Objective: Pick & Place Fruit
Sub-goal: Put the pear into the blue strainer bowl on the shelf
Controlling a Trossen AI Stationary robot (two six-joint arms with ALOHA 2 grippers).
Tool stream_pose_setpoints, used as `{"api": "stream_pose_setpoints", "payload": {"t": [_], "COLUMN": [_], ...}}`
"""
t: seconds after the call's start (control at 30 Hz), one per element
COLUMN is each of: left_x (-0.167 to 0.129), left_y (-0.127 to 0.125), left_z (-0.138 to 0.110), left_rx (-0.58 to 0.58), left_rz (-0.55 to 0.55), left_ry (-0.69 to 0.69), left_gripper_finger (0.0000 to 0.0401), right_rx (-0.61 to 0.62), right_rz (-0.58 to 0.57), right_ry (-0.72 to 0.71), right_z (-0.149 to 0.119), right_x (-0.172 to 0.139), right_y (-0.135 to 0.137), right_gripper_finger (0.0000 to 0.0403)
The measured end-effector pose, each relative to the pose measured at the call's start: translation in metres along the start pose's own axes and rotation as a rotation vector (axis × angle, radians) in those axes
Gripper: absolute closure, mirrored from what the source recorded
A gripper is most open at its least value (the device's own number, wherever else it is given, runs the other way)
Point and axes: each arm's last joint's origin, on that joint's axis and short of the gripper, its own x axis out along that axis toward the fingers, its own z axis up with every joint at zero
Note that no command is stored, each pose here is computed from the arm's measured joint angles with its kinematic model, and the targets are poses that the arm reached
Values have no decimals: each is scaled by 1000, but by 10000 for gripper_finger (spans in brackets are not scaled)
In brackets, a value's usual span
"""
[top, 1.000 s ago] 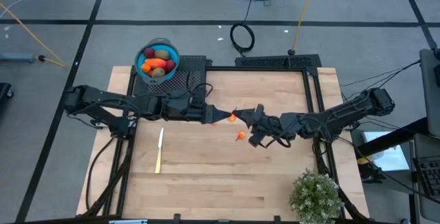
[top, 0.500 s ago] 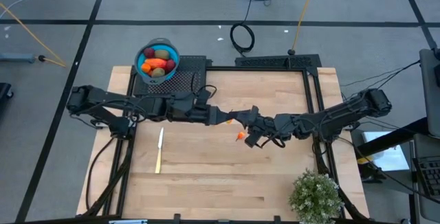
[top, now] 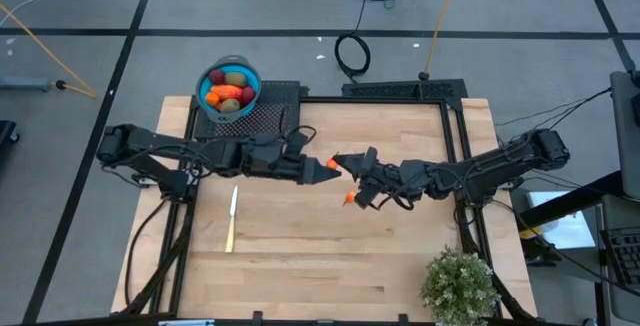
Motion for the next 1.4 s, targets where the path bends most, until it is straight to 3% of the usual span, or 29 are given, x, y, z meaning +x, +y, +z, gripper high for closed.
{"api": "stream_pose_setpoints", "payload": {"t": [1.1,1.23,1.4], "left_x": [0,0,0], "left_y": [3,3,4], "left_z": [7,7,7], "left_rx": [10,10,16], "left_rz": [-13,-12,-6], "left_ry": [35,36,38], "left_gripper_finger": [172,193,249], "right_rx": [-4,-4,-2], "right_rz": [11,11,9], "right_ry": [-4,-4,-5], "right_z": [0,0,0], "right_x": [0,0,0], "right_y": [1,1,1], "right_gripper_finger": [399,399,399]}}
